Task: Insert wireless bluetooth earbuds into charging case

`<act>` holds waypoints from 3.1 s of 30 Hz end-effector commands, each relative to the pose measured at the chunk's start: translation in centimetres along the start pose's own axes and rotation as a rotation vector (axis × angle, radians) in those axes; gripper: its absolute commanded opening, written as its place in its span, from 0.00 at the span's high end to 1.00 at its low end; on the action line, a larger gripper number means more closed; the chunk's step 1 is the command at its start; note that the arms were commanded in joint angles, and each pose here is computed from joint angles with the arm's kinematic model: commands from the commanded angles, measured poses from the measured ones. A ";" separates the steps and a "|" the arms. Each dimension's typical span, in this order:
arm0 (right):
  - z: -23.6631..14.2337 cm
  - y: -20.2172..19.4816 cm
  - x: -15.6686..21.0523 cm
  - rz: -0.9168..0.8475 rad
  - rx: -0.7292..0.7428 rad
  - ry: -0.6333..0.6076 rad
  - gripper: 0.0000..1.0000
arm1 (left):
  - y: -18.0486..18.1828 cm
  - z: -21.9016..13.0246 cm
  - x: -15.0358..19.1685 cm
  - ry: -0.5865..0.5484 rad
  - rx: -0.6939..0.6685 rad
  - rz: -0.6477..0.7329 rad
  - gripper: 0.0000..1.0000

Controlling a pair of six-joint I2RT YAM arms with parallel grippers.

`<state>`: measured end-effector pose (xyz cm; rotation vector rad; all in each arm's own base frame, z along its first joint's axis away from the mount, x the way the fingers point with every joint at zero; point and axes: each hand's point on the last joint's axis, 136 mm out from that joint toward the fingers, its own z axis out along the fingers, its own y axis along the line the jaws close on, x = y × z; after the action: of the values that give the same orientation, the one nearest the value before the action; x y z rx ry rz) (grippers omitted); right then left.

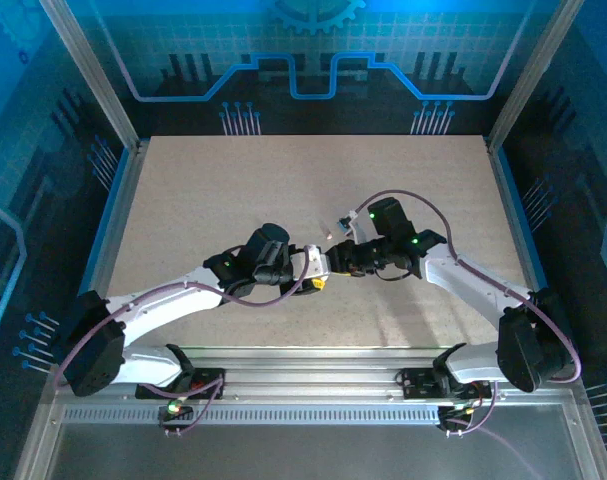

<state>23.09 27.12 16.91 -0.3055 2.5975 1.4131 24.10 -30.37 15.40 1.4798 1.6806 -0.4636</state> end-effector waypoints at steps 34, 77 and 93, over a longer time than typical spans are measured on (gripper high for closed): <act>-4.6 1.9 -0.4 -0.641 0.058 -0.010 0.81 | -0.3 -2.6 -3.7 -0.114 0.056 -0.083 0.17; -3.5 7.0 2.4 -1.453 -0.125 0.120 0.79 | -2.3 -6.0 -5.3 -0.275 0.224 -0.118 0.54; -3.4 7.1 2.1 -1.475 -0.114 0.086 0.78 | -2.9 -6.2 -5.8 -0.274 0.278 -0.130 0.83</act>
<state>19.22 27.11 22.85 -1.7860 1.5152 0.8617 20.09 -29.93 21.94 1.3965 1.5764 -0.9045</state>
